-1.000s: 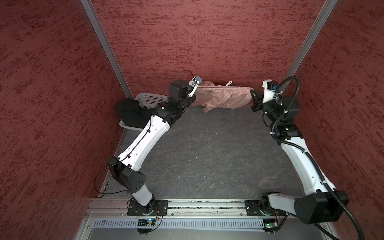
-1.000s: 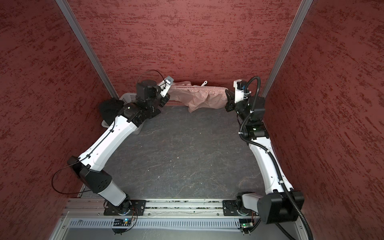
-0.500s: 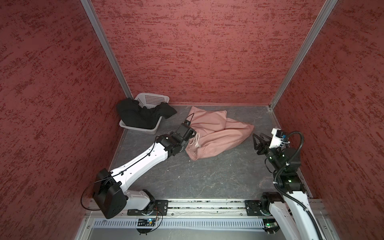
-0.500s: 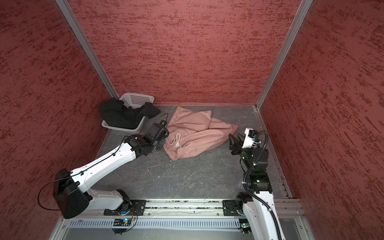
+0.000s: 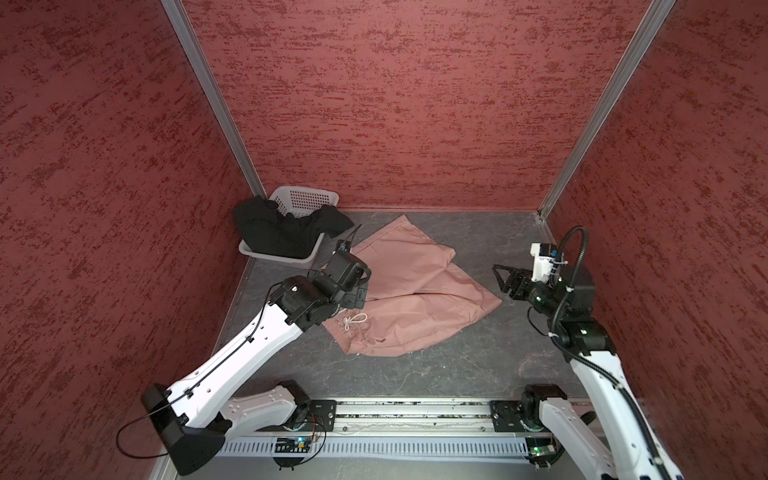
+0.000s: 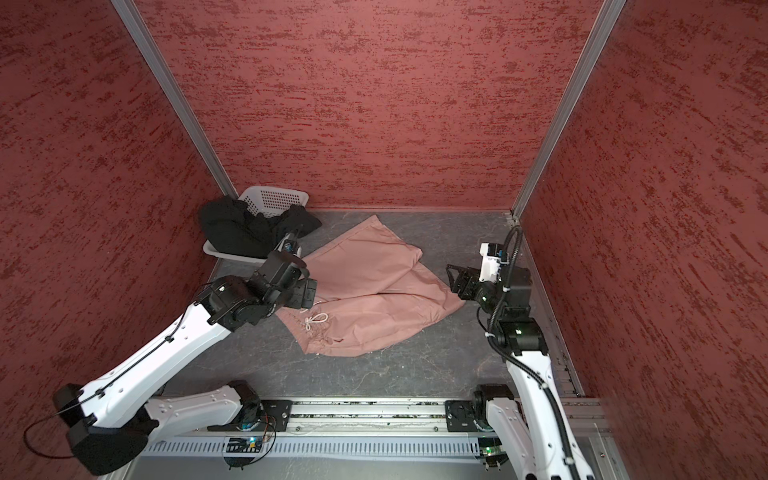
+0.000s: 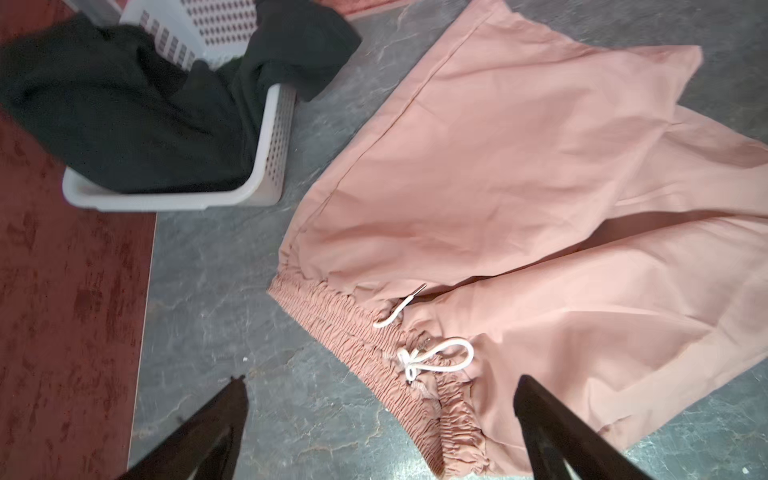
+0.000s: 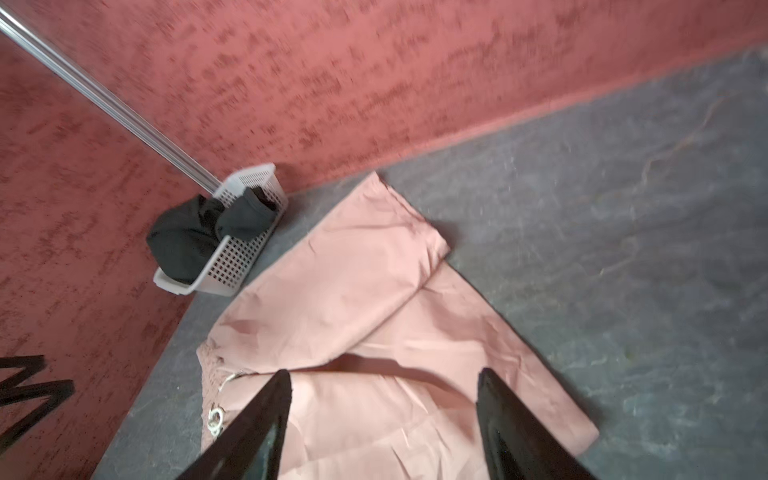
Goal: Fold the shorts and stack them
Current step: 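Move both grippers over the flattened shorts toward the waistband and leg edges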
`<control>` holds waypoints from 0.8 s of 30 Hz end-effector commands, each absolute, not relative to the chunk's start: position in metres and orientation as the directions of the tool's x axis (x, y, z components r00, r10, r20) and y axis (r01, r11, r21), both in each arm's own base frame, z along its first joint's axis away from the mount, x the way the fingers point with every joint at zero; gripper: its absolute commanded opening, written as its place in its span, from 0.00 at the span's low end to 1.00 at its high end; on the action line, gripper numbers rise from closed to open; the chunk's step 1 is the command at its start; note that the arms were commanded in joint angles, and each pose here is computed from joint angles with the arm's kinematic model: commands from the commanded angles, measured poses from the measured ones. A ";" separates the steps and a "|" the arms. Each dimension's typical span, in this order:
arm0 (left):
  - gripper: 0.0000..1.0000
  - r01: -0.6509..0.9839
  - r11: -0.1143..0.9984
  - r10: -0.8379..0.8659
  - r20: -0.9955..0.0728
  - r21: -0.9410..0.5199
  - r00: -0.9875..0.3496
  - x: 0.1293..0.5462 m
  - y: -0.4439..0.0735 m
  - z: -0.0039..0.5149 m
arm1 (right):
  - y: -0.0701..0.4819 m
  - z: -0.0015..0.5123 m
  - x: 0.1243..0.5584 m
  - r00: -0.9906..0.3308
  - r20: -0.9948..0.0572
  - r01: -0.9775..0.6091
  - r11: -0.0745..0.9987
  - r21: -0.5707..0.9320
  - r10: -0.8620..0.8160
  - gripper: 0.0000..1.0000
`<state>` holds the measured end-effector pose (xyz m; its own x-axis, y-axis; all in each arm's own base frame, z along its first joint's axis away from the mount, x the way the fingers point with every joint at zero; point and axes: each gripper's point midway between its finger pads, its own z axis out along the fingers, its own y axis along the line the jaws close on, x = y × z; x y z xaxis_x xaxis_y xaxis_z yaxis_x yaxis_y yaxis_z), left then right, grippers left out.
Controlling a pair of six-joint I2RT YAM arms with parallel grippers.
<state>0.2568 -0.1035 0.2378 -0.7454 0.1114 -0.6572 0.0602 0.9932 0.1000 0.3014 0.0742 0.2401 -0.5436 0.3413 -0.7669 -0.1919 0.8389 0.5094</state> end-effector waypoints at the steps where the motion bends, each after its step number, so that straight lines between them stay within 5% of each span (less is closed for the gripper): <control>1: 0.99 0.014 0.998 -0.025 -0.593 -0.062 -0.805 0.257 -0.110 0.202 | 0.084 0.231 0.317 -0.616 -0.733 -0.199 0.844 0.498 0.287 0.73; 10: 0.99 -0.152 0.932 -0.315 -0.525 -0.330 -0.790 0.266 -0.110 0.135 | 0.082 0.156 0.380 -0.762 -0.602 -0.058 0.901 0.431 0.239 0.74; 17: 0.99 -0.131 0.912 -0.341 -0.540 -0.389 -0.770 0.292 -0.113 0.139 | 0.149 0.118 0.393 -0.834 -0.536 -0.183 0.849 0.495 0.133 0.52; 24: 0.99 -0.141 0.923 -0.340 -0.589 -0.358 -0.733 0.299 -0.098 0.142 | 0.163 0.071 0.391 -0.873 -0.471 -0.148 0.855 0.498 0.123 0.46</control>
<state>0.2875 -0.1027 0.1303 -0.7707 -0.3338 -0.5427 -0.1546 0.9243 -0.3490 0.3816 0.1620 0.0752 -0.8873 0.1007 -0.4501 -0.1518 0.8578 0.4910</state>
